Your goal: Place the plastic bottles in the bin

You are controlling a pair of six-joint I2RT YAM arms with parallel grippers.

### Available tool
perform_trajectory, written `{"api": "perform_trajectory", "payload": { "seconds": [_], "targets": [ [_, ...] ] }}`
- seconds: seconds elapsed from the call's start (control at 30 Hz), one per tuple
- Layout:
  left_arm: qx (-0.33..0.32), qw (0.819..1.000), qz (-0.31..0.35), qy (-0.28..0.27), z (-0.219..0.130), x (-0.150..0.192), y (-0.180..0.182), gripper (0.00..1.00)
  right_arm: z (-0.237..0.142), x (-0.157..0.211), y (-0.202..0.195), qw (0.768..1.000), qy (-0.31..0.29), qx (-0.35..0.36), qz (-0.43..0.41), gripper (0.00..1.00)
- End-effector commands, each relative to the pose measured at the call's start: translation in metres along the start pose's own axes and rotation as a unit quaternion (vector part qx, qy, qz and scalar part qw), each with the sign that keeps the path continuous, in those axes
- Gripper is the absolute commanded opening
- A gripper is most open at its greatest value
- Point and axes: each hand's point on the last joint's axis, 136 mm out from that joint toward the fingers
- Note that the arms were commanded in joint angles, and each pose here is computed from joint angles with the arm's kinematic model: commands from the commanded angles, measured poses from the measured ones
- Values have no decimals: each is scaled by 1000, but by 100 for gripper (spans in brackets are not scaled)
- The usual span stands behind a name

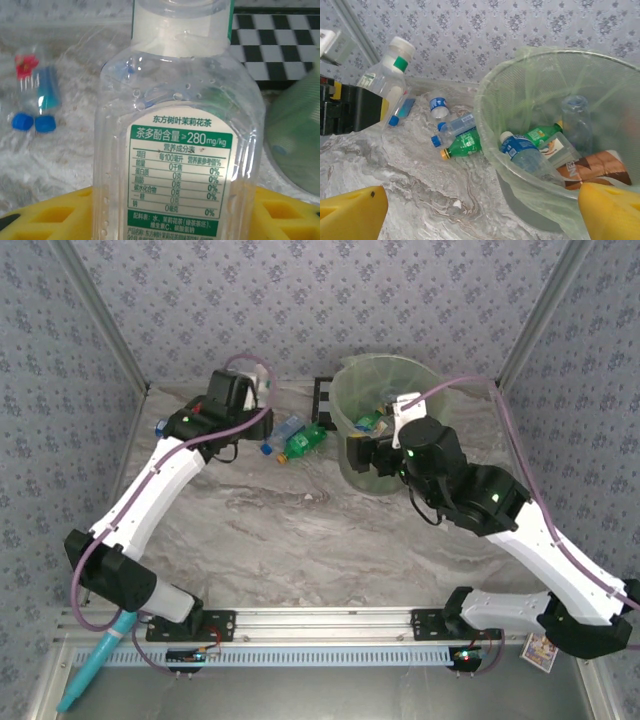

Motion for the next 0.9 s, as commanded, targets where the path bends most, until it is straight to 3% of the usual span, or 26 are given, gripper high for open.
{"api": "perform_trajectory", "payload": {
  "seconds": [0.0,0.13,0.4,0.57,0.87],
  "targets": [
    [-11,994,70,-81,-40,-44,-10,58,-15,-5,-20,999,-22,22,18,99],
    [3,980,140,-140,-55,-77,-40,58,-29,-8,-35,998,-41,35,33,100],
    [-7,946,278,-167,-54,-111,-89,57,-47,-7,-47,996,-59,23,57,100],
    [-6,930,320,-181,-50,-130,-113,58,-51,-3,-39,997,-49,-10,63,100],
    [-27,899,397,-185,-24,-147,-147,58,-60,-3,-49,996,-53,4,71,100]
  ]
}}
Point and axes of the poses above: each hand's point on the last joint's axis, 136 mm out from that joint toward the fingers, its own z axis out along the fingers, its own y axis along the line the jaws close on, x = y × z, and after that the axes turned 10 degrees about z, right-handed
